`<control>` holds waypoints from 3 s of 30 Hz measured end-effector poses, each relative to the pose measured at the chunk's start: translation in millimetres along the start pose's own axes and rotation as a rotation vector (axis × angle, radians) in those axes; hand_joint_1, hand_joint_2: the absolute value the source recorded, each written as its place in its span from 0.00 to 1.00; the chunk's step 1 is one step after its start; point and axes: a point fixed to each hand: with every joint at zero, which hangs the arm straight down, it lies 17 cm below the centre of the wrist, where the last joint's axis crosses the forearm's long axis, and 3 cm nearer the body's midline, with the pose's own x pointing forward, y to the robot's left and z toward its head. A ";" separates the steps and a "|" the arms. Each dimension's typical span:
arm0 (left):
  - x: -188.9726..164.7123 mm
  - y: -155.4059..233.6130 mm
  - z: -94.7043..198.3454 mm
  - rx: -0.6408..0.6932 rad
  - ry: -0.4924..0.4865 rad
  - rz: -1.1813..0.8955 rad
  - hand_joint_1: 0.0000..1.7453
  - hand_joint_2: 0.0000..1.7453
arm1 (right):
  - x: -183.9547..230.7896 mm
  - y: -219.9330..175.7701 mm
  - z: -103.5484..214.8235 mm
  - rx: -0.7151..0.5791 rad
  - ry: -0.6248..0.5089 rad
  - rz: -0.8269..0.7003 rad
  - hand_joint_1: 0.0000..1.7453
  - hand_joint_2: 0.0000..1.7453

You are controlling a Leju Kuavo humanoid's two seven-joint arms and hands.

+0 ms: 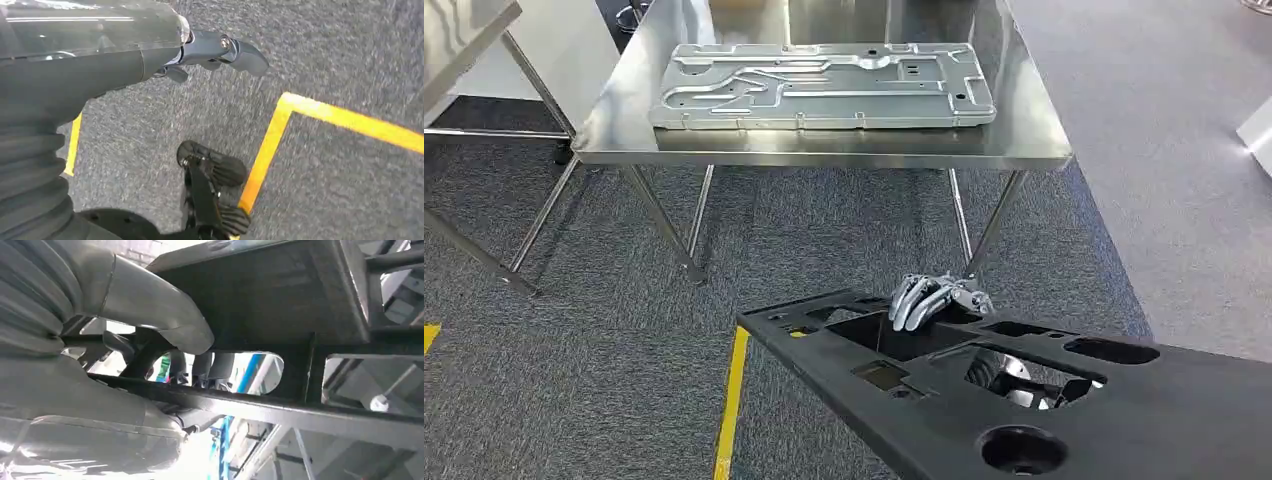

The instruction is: Take the parts from the cabinet and place them on the table.

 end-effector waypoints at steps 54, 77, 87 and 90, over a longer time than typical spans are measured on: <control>5.8 0.1 -1.8 0.003 0.001 0.005 0.00 1.00 | 52.5 0.3 -10.4 -0.044 -0.126 -0.002 1.00 1.00; 11.9 1.6 -3.7 0.011 -0.005 -0.020 0.00 1.00 | 75.8 -39.5 -47.9 -0.101 -0.211 0.023 1.00 1.00; 20.4 1.9 -5.6 -0.008 -0.026 -0.037 0.00 1.00 | 74.7 -74.7 -53.8 -0.137 -0.182 0.095 1.00 1.00; 21.4 2.9 -6.0 -0.008 -0.028 -0.042 0.00 1.00 | 75.2 -80.4 -52.6 -0.150 -0.179 0.108 1.00 1.00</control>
